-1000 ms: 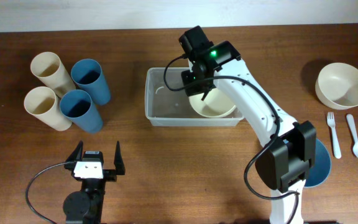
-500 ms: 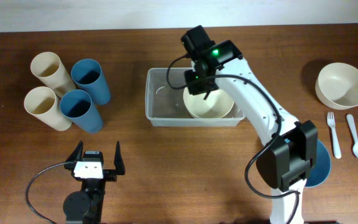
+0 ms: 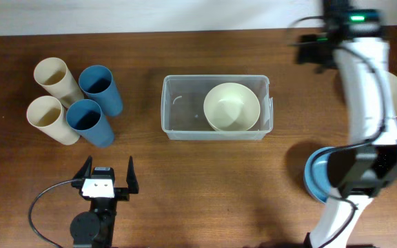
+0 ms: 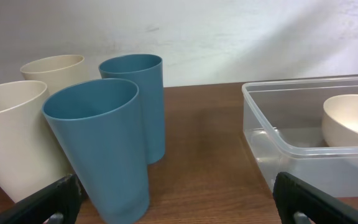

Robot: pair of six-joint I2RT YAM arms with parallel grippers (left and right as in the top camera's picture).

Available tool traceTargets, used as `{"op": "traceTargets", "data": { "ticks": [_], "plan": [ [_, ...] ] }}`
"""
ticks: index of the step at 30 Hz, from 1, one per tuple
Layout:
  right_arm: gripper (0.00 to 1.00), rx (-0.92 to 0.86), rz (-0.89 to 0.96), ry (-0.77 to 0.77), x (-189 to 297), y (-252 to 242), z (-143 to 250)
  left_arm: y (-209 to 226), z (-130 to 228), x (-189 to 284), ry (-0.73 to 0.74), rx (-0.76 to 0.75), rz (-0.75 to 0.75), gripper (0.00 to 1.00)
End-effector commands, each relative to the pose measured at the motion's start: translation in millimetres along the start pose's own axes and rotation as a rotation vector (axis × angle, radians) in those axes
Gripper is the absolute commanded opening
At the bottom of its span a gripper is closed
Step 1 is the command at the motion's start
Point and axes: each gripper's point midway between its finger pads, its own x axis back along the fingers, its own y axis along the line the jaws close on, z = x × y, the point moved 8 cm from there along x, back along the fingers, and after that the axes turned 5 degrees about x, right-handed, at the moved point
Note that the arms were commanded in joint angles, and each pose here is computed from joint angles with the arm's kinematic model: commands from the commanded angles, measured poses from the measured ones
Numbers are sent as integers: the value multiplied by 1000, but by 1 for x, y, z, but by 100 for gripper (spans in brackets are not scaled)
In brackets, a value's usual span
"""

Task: Pack container
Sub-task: 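Lift the cream bowl and carry it left over the clear container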

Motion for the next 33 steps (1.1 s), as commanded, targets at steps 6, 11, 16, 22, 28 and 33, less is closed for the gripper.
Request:
{"op": "traceTargets", "data": {
  "ticks": [6, 11, 16, 22, 28, 33],
  "plan": [
    [99, -343, -156, 146, -57, -92, 14, 0, 1, 0, 1, -19, 6, 100],
    [99, -657, -91, 170, -65, -148, 26, 0, 1, 0, 1, -19, 6, 100],
    [99, -886, -1, 202, -77, -195, 44, 0, 1, 0, 1, -19, 6, 100],
    [99, -985, 27, 266, -96, -215, 64, 0, 1, 0, 1, -19, 6, 100],
    [99, -972, 22, 249, -123, -218, 71, 0, 1, 0, 1, -19, 6, 100],
    [99, -970, 17, 239, -144, -215, 77, 0, 1, 0, 1, -19, 6, 100]
  ]
}}
